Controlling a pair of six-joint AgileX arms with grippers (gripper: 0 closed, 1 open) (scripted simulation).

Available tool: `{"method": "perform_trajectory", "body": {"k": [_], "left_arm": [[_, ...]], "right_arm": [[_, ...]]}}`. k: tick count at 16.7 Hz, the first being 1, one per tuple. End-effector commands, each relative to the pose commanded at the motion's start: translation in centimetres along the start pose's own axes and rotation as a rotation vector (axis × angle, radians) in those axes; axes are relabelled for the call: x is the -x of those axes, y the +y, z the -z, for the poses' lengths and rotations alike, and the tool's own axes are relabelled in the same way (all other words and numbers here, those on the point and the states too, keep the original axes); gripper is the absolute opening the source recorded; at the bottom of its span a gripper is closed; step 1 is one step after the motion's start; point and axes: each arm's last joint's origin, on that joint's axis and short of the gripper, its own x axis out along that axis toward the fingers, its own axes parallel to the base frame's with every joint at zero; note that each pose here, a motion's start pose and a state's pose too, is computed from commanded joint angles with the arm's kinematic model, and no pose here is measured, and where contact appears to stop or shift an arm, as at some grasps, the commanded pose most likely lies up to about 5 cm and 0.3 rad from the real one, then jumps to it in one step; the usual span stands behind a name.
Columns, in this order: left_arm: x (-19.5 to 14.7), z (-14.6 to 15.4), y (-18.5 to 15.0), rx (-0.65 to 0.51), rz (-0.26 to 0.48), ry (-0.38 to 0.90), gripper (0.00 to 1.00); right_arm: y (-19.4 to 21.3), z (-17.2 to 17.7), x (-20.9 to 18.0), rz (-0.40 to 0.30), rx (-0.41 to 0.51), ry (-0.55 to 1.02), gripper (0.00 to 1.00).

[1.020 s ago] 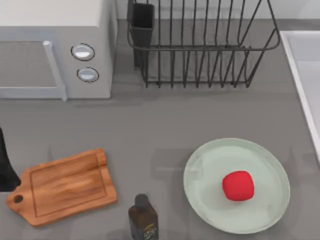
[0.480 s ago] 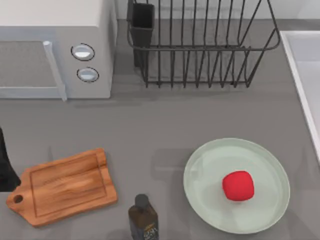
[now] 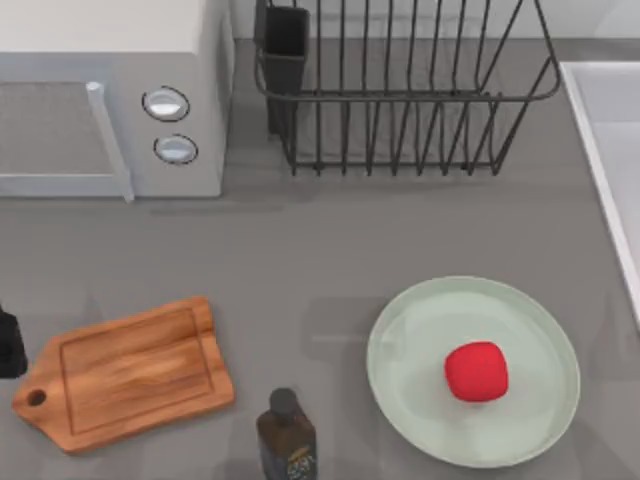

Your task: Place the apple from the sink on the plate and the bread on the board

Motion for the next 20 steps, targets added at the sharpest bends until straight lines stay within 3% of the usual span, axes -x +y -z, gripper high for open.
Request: {"method": "perform_trajectory", "body": {"k": [4,7,13,17,20], "left_arm": [[-1.8,-2.5,1.2,-0.234,0.022,0.294,1.00],[-4.8,-3.6,2.5,-0.412,0.119,0.574,1.00],[-11.7,-3.5,5.8,-0.656,0.450,0.995,1.00],[-15.5,-1.6,7.8,-0.722,0.692,1.154,1.00],[-16.9,-0.6,8.7,-0.741,0.806,1.203,1.00]], "right_arm": [[0.0,0.0,0.0,0.000,0.000,0.000,1.00],[0.0,0.0,0.0,0.000,0.000,0.000,1.00],[0.0,0.0,0.0,0.000,0.000,0.000,1.00],[0.0,0.0,0.0,0.000,0.000,0.000,1.00],[0.0,0.0,0.0,0.000,0.000,0.000,1.00]]}}
